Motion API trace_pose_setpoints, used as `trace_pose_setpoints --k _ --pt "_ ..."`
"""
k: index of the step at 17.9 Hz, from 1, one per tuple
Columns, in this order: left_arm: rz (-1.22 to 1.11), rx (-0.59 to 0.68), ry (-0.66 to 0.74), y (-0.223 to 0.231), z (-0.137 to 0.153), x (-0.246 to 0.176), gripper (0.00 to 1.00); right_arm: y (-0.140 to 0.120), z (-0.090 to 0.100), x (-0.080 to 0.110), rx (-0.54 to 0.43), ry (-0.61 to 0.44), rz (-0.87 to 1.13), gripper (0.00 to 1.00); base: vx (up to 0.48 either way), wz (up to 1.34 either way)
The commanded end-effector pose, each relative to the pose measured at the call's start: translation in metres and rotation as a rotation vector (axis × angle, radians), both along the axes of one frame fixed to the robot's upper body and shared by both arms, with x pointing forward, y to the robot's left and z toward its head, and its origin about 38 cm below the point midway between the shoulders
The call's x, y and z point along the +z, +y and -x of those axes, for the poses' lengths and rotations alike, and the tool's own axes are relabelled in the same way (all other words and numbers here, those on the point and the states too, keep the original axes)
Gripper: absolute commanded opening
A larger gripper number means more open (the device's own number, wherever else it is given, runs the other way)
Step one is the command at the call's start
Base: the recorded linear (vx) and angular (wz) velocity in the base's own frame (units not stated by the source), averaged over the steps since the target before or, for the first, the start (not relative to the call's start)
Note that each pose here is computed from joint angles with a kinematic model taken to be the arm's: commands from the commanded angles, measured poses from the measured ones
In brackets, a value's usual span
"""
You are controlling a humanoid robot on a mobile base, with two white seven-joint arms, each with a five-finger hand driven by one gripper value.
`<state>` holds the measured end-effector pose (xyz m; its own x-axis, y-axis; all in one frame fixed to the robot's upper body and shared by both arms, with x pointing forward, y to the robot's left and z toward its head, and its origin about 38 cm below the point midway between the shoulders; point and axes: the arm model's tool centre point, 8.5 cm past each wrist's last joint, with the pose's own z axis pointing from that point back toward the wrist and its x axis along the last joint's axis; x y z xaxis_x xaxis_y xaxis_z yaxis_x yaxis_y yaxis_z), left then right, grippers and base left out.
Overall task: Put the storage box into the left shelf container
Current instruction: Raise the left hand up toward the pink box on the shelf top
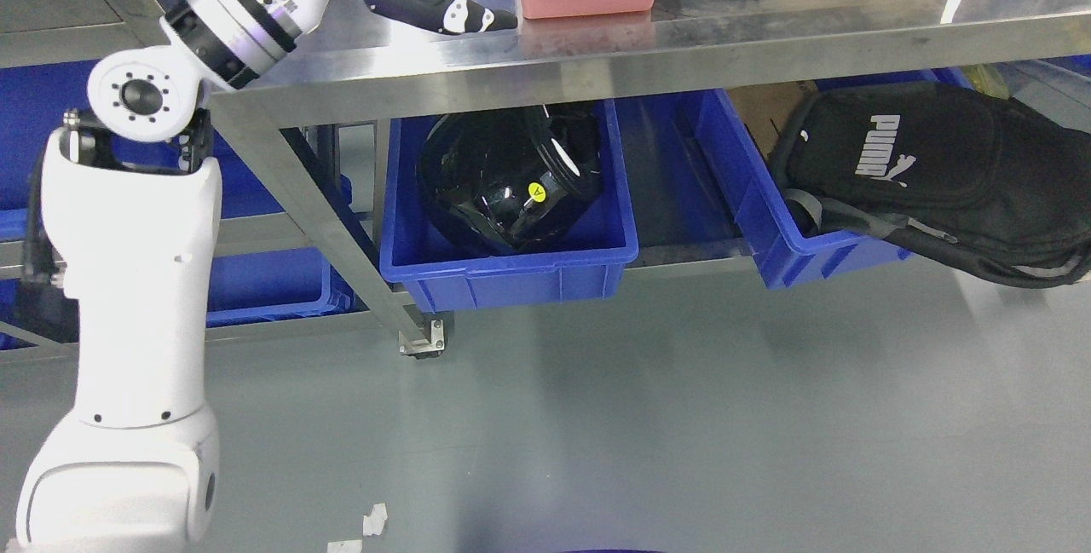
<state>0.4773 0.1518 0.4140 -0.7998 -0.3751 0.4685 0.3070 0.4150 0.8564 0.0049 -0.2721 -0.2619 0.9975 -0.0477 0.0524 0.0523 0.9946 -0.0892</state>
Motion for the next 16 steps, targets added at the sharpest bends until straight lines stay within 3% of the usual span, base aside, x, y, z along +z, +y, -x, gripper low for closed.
trace_pose_setpoints --k 1,8,16 --pt "-0.317 0.099 0.085 -0.036 -0.042 -0.017 0.98 -0.012 -0.009 0.001 -0.019 -0.025 0.019 1.00 0.000 0.00" --pt "-0.471 0.043 0.174 -0.101 -0.056 -0.022 0.96 -0.012 -0.009 0.001 -0.019 -0.025 0.019 1.00 0.000 0.00" --pt "-0.596 0.156 0.228 -0.087 -0.083 -0.019 0.94 -0.012 -0.009 0.001 -0.019 -0.025 0.019 1.00 0.000 0.00"
